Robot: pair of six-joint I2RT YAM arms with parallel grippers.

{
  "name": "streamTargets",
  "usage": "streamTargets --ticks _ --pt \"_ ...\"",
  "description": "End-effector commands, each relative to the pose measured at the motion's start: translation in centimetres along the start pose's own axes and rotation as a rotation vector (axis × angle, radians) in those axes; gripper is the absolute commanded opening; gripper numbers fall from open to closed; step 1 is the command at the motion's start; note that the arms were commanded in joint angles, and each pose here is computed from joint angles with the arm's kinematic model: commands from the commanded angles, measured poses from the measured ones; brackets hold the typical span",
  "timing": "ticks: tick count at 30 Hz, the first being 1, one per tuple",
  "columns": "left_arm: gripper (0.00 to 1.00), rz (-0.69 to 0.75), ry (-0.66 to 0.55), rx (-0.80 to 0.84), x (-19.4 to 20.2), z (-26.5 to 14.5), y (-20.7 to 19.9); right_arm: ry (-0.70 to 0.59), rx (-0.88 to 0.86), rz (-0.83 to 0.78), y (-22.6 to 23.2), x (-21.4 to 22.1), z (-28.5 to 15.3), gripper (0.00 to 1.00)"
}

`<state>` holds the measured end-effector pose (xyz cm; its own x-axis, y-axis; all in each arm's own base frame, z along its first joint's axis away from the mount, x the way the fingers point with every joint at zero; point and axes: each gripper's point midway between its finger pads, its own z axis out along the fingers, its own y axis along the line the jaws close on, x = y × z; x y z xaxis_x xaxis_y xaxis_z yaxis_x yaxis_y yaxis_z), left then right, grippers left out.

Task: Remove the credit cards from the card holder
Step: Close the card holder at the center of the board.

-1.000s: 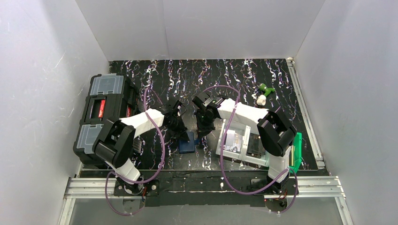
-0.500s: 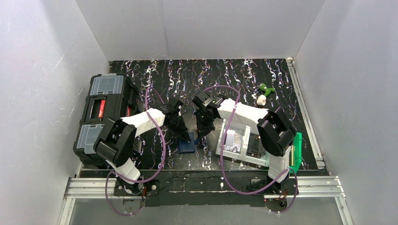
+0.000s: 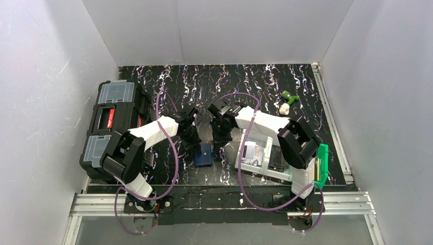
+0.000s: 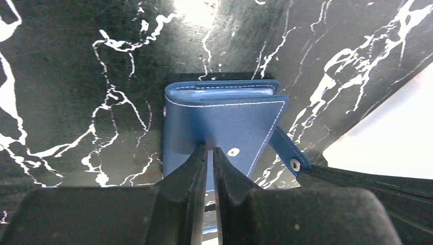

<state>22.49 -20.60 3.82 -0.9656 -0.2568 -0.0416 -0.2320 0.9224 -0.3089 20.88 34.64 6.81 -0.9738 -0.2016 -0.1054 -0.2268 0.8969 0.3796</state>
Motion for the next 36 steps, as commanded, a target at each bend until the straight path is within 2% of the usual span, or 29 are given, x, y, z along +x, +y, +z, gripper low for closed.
streamTargets --ticks 1,7,18,26,36 --pt "0.09 0.037 -0.042 -0.053 -0.2 -1.3 1.1 -0.013 -0.041 -0.022 1.7 -0.8 -0.7 0.01" --pt "0.08 0.029 0.011 -0.070 0.5 0.3 1.8 0.000 -0.068 -0.025 2.7 -1.2 -0.3 0.01" --pt "0.08 0.033 0.011 -0.036 0.3 0.0 0.9 0.087 -0.133 0.019 4.2 -0.7 3.3 0.01" --pt "0.07 0.038 0.020 -0.017 0.5 0.0 0.6 0.114 -0.145 0.063 4.1 -0.2 4.7 0.01" --pt "0.08 0.049 -0.007 -0.009 0.2 -1.2 0.3 0.151 -0.071 0.097 2.1 0.7 6.4 0.01"
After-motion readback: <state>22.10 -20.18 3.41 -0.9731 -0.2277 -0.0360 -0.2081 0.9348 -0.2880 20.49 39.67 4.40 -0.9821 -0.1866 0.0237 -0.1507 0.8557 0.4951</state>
